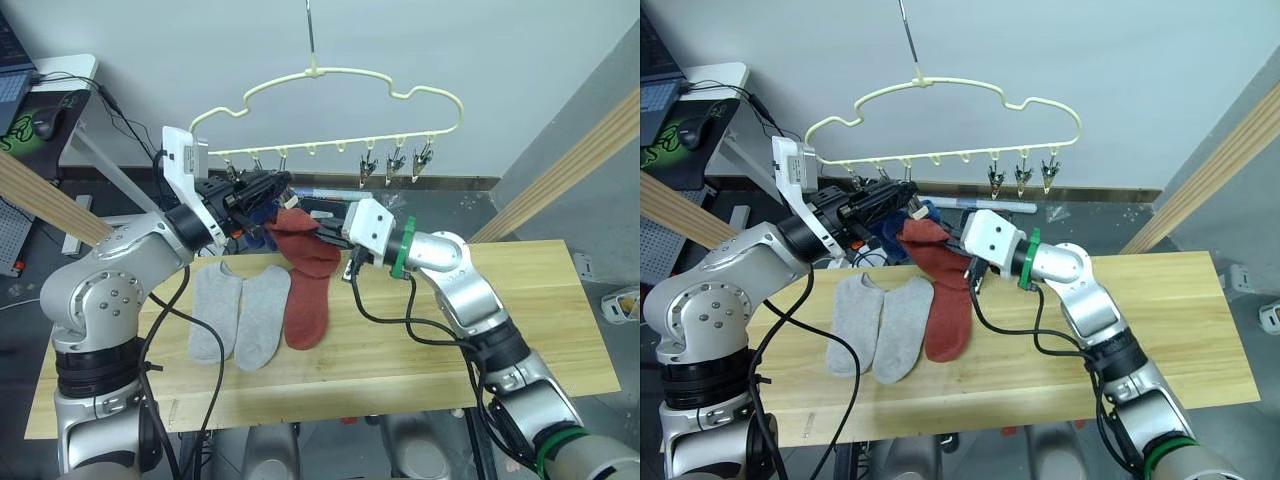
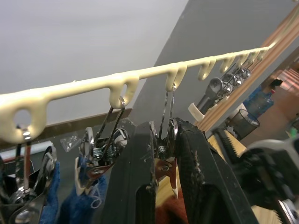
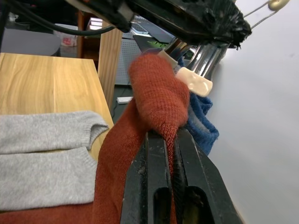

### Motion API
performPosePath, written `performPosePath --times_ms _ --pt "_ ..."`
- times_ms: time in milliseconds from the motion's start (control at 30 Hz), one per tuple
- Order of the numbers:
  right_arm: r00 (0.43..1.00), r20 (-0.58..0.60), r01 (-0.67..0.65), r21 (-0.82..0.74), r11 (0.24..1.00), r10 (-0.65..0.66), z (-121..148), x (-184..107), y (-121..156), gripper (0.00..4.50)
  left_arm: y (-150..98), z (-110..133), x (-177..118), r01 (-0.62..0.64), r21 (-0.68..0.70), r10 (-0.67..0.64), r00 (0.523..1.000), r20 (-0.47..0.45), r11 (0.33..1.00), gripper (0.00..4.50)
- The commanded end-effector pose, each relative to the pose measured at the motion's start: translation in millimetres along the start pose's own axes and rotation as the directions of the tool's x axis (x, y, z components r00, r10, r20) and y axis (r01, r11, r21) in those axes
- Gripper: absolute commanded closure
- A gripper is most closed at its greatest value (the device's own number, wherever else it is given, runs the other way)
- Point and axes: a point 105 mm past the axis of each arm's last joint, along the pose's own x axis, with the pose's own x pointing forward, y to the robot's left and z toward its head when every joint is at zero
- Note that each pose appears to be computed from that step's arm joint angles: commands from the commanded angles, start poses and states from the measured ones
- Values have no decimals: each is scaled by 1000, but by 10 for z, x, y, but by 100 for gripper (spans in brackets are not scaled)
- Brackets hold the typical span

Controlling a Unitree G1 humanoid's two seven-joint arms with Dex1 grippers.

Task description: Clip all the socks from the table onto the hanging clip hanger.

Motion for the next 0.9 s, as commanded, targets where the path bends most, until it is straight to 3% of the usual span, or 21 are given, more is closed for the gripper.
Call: performPosePath --times_ms 33,333,900 --pt "999 45 22 -30 999 -21 144 -6 63 450 -34 114 -25 1 30 -3 999 48 1000 415" --pt "995 -41 90 -6 996 -90 -2 93 159 450 -47 105 -19 -1 18 0 999 52 1000 415" --pt "979 -37 203 49 978 -202 44 213 37 450 -86 72 -5 -1 -23 2 998 57 1000 415"
